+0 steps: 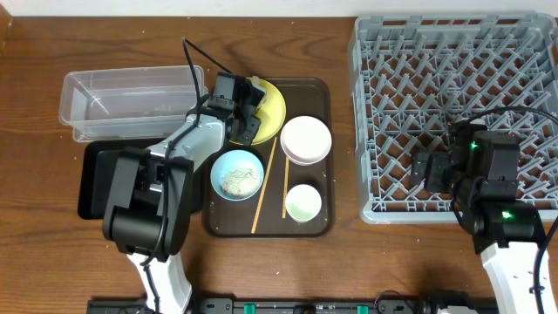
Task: Sort waste into correct bins and load items into the dishwasher rack
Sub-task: 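Carry the wrapper left and drop it into the clear plastic bin, then grasp the white tissue on the yellow plate with the left gripper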
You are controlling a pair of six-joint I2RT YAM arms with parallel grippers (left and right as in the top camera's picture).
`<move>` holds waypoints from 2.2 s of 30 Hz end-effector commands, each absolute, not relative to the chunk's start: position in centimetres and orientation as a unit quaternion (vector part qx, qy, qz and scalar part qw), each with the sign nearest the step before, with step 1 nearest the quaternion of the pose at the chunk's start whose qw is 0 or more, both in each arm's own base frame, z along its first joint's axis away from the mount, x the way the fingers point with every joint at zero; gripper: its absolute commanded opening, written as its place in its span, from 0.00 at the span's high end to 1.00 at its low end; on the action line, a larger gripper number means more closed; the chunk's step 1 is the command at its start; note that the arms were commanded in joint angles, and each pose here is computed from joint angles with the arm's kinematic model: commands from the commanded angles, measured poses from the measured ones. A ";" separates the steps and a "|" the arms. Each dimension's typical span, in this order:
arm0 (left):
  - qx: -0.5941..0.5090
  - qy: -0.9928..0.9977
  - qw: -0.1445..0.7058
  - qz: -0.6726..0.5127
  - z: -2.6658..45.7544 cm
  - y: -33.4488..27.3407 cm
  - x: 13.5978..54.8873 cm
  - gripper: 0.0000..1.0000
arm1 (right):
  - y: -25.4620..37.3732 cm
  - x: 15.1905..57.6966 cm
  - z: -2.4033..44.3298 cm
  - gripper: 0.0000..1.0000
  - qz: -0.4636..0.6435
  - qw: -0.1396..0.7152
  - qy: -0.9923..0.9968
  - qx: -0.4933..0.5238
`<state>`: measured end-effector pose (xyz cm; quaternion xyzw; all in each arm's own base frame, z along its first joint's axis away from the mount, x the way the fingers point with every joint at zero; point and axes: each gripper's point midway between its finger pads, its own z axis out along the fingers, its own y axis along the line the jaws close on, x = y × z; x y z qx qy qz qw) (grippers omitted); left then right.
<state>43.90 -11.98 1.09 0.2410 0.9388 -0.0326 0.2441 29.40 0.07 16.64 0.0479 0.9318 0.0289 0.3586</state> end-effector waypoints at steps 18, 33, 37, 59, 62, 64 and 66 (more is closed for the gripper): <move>0.021 0.911 0.411 0.028 16.6 -1.3 46.8 0.94 | 0.5 29.8 17.7 0.01 0.036 0.372 0.926 0.046; -0.091 0.913 0.396 0.032 12.8 5.1 48.4 0.84 | 0.5 29.8 17.7 0.01 0.036 0.372 0.926 0.046; -0.089 0.918 0.386 0.027 12.4 4.9 48.1 0.62 | 0.5 29.8 17.7 0.01 0.036 0.372 0.926 0.046; 0.190 0.885 0.426 -0.002 17.4 -10.2 47.1 0.32 | 0.5 30.0 17.9 0.01 0.036 0.378 0.924 0.046; 0.197 0.881 0.431 0.000 16.5 -10.7 48.0 0.29 | 0.5 30.0 17.9 0.01 0.036 0.378 0.924 0.046; 0.197 0.883 0.425 0.000 15.1 -10.8 48.6 0.29 | 0.5 30.0 17.9 0.01 0.036 0.378 0.924 0.046; 0.198 0.887 0.418 0.000 13.5 -10.9 49.2 0.28 | 0.5 30.0 17.9 0.01 0.036 0.378 0.924 0.046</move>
